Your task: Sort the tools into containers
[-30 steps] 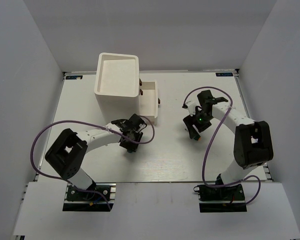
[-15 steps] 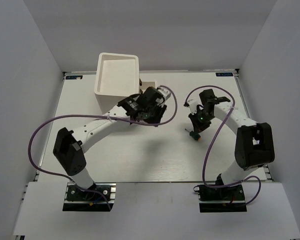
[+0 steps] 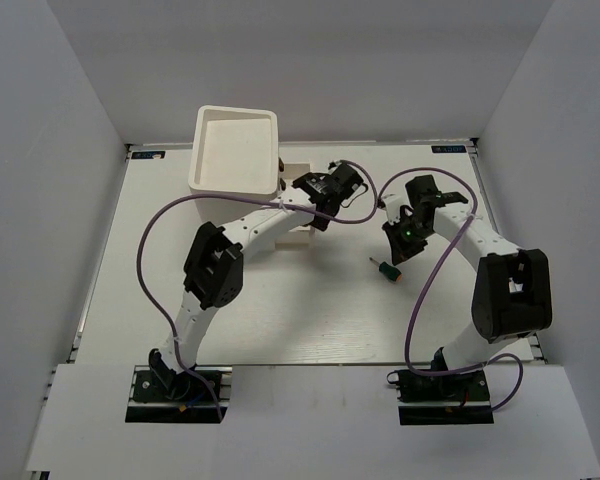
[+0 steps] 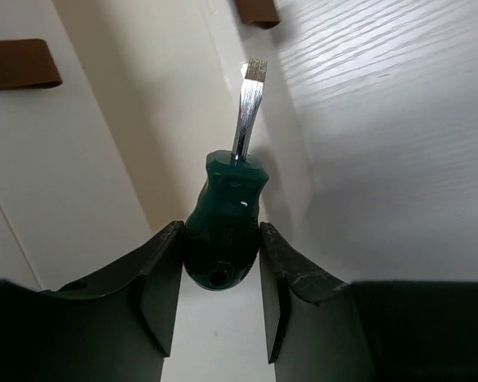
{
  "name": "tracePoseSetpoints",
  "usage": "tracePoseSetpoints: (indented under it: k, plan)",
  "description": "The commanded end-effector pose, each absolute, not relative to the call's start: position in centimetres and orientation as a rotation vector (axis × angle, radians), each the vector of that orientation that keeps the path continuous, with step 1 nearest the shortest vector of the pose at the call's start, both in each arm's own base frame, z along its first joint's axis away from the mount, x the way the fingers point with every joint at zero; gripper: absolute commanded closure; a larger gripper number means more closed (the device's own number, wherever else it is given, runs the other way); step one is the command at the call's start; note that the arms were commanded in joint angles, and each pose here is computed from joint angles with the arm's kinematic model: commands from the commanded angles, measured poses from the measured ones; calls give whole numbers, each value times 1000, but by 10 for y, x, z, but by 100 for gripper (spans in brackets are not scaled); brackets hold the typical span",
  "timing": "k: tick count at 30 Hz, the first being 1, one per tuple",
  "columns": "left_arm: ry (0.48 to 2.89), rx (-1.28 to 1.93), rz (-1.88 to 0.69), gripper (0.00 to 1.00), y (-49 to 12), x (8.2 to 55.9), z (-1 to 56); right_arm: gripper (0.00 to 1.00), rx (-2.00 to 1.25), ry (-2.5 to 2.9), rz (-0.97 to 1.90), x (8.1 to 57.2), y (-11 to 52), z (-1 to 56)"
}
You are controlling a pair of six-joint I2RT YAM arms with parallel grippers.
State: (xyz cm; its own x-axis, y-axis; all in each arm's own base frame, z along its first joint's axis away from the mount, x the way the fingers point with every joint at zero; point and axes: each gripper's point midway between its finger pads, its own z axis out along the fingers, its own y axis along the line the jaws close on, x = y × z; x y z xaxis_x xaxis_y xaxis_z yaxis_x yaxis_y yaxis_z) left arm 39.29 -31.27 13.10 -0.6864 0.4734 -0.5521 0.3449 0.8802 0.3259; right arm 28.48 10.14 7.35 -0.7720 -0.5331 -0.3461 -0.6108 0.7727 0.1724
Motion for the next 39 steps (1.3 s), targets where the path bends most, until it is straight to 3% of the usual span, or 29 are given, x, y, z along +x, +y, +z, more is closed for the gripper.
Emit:
tracePoseSetpoints:
  k: [1,10,14,15,16,19,21,25,28,30,31,32,34,36,37,38,39]
  plan:
    - [2301,485,347,100,-289,408,180,100,-839,2640,395,295,100,90]
    - [2317,475,343,98,-283,419,171,100,-822,2655,424,291,101,86]
    - [2339,467,356,75,-277,425,159,99,-827,2654,430,291,101,88]
    - [2345,472,362,64,-276,423,156,93,-830,2662,437,291,102,85]
    - [2344,471,346,60,-278,424,156,79,-833,2664,443,290,103,86]
    - [2335,439,326,44,-276,434,166,51,-851,2670,470,287,104,85]
    - [2319,428,295,38,-282,438,176,43,-886,2657,502,284,108,86]
    - [2311,442,232,36,-288,435,188,30,-955,2632,510,282,108,84]
    - [2293,442,145,39,-297,433,202,29,-995,2631,484,282,105,77]
    - [2237,507,23,57,-317,420,230,29,-1009,2635,468,284,106,72]
    - [2231,515,-17,80,-319,416,235,29,-1015,2642,455,285,106,70]
    - [2222,520,-52,88,-320,411,243,30,-1019,2654,434,288,104,65]
    - [2175,519,-145,93,-316,395,270,32,-1045,2657,391,290,104,60]
    - [2164,509,-165,86,-307,379,278,32,-1072,2683,351,289,101,51]
    - [2120,471,-205,76,-297,367,305,32,-1090,2687,337,287,103,47]
    - [2115,437,-181,58,-286,363,309,32,-1101,2693,320,287,102,43]
    - [2099,429,-192,52,-281,358,318,33,-1104,2696,317,286,102,41]
